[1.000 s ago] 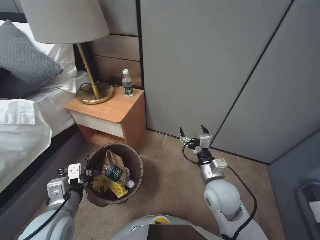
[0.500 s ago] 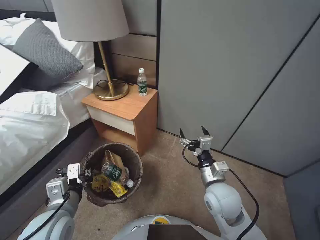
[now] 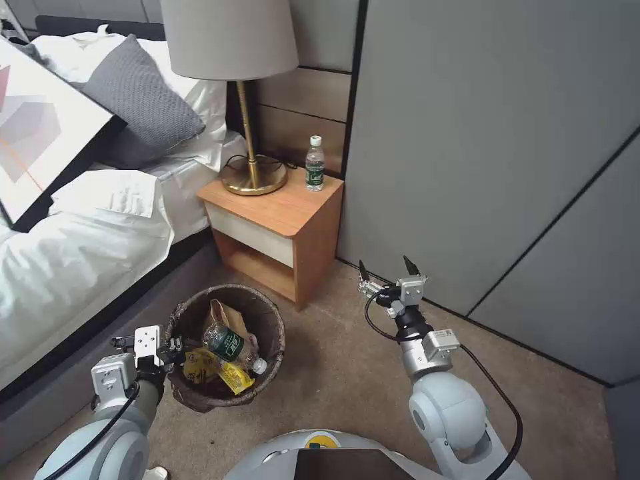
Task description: Pick up the trash bin, then pick up the garbage from the floor and place it into the trash bin.
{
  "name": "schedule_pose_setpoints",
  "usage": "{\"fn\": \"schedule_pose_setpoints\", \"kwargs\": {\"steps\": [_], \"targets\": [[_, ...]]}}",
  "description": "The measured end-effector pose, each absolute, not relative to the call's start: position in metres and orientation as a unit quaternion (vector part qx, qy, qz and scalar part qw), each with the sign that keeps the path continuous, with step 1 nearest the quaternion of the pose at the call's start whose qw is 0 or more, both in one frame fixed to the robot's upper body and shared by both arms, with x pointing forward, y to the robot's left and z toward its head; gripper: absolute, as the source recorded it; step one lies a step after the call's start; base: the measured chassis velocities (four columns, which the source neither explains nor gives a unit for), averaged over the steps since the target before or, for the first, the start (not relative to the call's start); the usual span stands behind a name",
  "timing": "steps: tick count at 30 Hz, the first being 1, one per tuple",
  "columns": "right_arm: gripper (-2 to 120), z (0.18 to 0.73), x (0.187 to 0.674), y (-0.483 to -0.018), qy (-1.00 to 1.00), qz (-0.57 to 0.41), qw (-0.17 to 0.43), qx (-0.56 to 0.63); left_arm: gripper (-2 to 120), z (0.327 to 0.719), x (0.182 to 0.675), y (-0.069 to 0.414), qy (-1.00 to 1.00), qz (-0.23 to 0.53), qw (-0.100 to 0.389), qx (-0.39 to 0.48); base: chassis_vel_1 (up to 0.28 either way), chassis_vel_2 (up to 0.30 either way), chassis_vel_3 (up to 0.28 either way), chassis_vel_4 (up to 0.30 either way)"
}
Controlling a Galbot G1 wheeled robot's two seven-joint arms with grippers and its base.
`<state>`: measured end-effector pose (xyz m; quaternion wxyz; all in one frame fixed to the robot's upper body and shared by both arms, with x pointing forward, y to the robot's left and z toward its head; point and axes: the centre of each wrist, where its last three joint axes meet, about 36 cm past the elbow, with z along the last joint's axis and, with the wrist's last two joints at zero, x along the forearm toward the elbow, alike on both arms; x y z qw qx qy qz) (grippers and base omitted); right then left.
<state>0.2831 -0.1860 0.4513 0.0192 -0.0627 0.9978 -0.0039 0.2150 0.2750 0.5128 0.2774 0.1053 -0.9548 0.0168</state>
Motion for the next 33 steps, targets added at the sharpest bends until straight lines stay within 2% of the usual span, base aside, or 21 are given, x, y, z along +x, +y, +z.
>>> {"fn": "schedule_pose_setpoints", "kwargs": {"steps": [33], "targets": [[100,0.449,0.256,-0.181,0.998,-0.009,0.011,-0.064,3,0.514,0.215,0.277,-0.956,0.018,0.273,0.108,0.047,0.053,0.05,0.048]]}}
